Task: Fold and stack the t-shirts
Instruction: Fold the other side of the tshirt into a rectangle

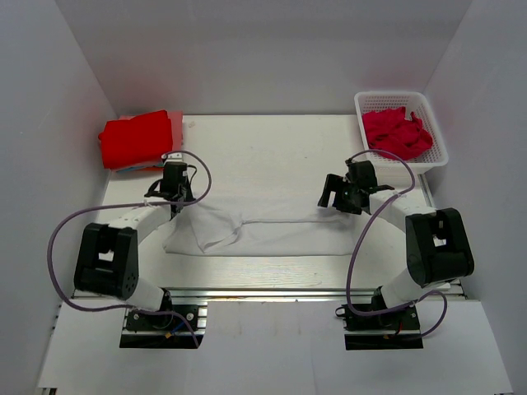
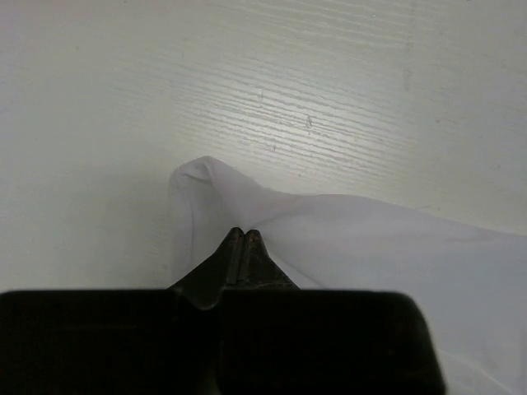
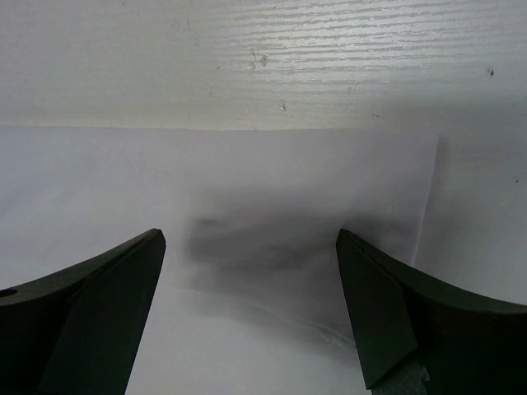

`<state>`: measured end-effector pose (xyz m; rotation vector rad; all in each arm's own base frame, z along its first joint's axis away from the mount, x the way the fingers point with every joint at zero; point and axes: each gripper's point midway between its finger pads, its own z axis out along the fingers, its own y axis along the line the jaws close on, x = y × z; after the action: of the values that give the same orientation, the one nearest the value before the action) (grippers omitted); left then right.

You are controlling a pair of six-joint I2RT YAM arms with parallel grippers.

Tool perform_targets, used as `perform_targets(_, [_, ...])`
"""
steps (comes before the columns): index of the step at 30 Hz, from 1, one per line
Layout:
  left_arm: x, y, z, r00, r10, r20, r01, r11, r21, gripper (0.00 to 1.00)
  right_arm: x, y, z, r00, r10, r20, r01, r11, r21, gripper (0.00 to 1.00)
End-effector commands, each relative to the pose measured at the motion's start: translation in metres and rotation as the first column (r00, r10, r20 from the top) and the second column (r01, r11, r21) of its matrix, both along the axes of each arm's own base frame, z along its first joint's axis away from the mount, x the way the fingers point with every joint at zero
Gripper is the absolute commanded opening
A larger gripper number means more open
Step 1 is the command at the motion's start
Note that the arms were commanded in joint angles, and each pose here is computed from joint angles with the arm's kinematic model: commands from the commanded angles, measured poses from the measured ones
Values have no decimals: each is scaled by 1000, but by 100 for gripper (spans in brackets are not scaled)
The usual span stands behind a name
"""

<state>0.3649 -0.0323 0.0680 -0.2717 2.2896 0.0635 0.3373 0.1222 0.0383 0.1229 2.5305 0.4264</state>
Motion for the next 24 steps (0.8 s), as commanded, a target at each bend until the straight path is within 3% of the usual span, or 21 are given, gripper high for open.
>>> perform_targets(1, [21, 6, 7, 1000, 2, -10, -1, 999, 39, 0, 11, 2, 12, 999, 15, 36, -15, 1000, -2, 90])
perform_targets(3, [27, 9, -1, 998, 11, -67, -8, 999, 48, 1, 11, 1, 13, 999, 11, 41, -11, 1000, -8, 90])
perform_targets(4, [30, 6, -2, 997, 1, -81, 2, 999, 40, 12, 12, 1, 14, 999, 15, 46, -15, 1000, -9, 90])
perform_targets(5, [39, 5, -2, 996, 1, -86, 2, 999, 41, 48, 13, 1, 13, 999, 14, 46, -13, 1000, -11, 90])
perform_targets(8, [56, 6, 5, 997, 10, -79, -7, 999, 40, 86, 12, 1, 14, 999, 15, 49, -14, 1000, -13, 90])
perform_targets(10, [64, 2, 8, 996, 1, -85, 2, 1000, 30, 98, 13, 0, 16, 998, 24, 59, -22, 999, -24, 90])
perform_targets(16, [59, -17, 42, 997, -40, -58, 38, 999, -25, 100, 13, 2, 32, 993, 48, 111, -46, 999, -19, 90])
perform_targets(18, [53, -45, 55, 988, -152, -24, 147, 981, -127, 100, 15, 5, 40, 988, 52, 142, -51, 999, -8, 90])
perform_targets(19, [57, -59, 77, 973, -216, 75, 226, 959, -170, 100, 13, 5, 39, 989, 53, 138, -54, 999, 3, 90])
perform_targets(20, [40, -91, 69, 931, -354, 92, 365, 891, -269, 100, 13, 7, 41, 988, 57, 145, -59, 998, 8, 90])
perform_targets(22, [26, -125, 75, 856, -487, 176, 516, 777, -361, 100, 11, 11, 41, 987, 71, 141, -75, 997, 28, 90])
perform_targets(23, [9, -156, 81, 765, -595, 248, 638, 645, -420, 100, 10, 10, 40, 988, 72, 138, -77, 997, 29, 90])
perform_targets(24, [-1, -169, 80, 720, -640, 270, 682, 579, -446, 100, 11, 11, 40, 987, 73, 140, -79, 996, 34, 90])
